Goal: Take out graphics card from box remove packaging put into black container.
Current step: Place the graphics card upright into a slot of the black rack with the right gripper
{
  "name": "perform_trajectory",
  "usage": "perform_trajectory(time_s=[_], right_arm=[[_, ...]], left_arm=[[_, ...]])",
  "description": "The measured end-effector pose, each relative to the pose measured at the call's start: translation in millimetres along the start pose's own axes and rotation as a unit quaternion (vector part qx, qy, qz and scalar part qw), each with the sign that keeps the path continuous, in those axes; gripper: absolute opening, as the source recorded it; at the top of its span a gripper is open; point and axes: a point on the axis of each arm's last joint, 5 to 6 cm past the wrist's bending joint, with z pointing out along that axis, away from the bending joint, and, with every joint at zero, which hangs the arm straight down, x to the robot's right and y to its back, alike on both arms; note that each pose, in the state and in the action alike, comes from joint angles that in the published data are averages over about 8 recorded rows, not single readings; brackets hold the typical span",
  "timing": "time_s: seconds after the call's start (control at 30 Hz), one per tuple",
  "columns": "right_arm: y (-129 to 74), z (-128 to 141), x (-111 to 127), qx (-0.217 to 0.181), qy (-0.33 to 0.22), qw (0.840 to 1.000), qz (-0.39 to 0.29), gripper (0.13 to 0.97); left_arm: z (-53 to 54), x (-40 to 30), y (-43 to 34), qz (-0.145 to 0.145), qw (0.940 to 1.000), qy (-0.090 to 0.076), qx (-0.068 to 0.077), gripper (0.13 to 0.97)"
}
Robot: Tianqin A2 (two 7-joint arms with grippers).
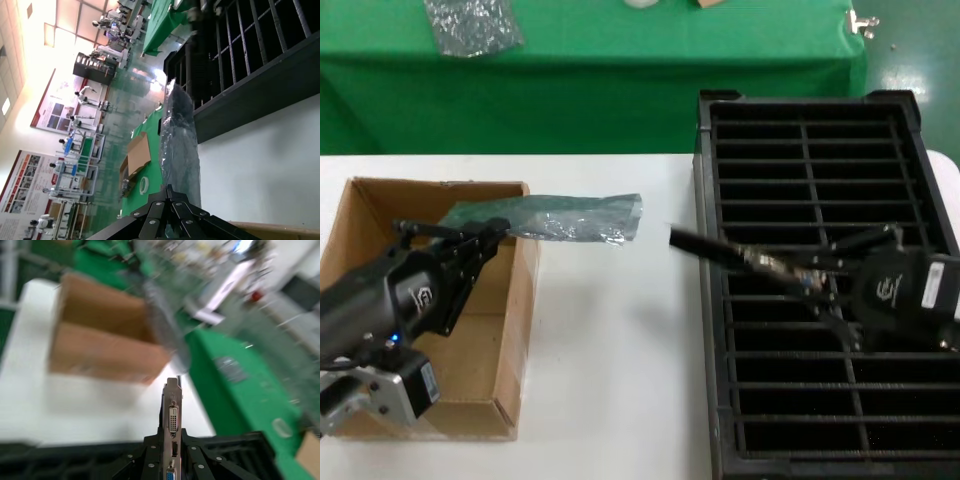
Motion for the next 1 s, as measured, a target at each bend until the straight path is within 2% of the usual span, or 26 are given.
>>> perform_trajectory(time_s=[0.2, 0.43, 0.77, 1.0], right_arm=[[-27.5, -9.3, 24.1, -0.081, -0.091, 0.992, -0.038, 0.188], [-55.3, -26.3, 60.9, -0.168, -0.143, 0.974, -0.057, 0.188], [-89.3, -31.3, 93.0, -0.21, -0.223, 0.951, -0.051, 0.188], [-100.3, -24.2, 101.6, -0.23, -0.268, 0.935, -0.038, 0.188]], left_arm=[[0.0, 0.0, 0.0, 0.0, 1.0, 0.0, 0.0, 0.139], [0.0, 0.0, 0.0, 0.0, 1.0, 0.0, 0.0, 0.139], [0.0, 0.0, 0.0, 0.0, 1.0, 0.0, 0.0, 0.139], [0.0, 0.0, 0.0, 0.0, 1.0, 0.0, 0.0, 0.139]])
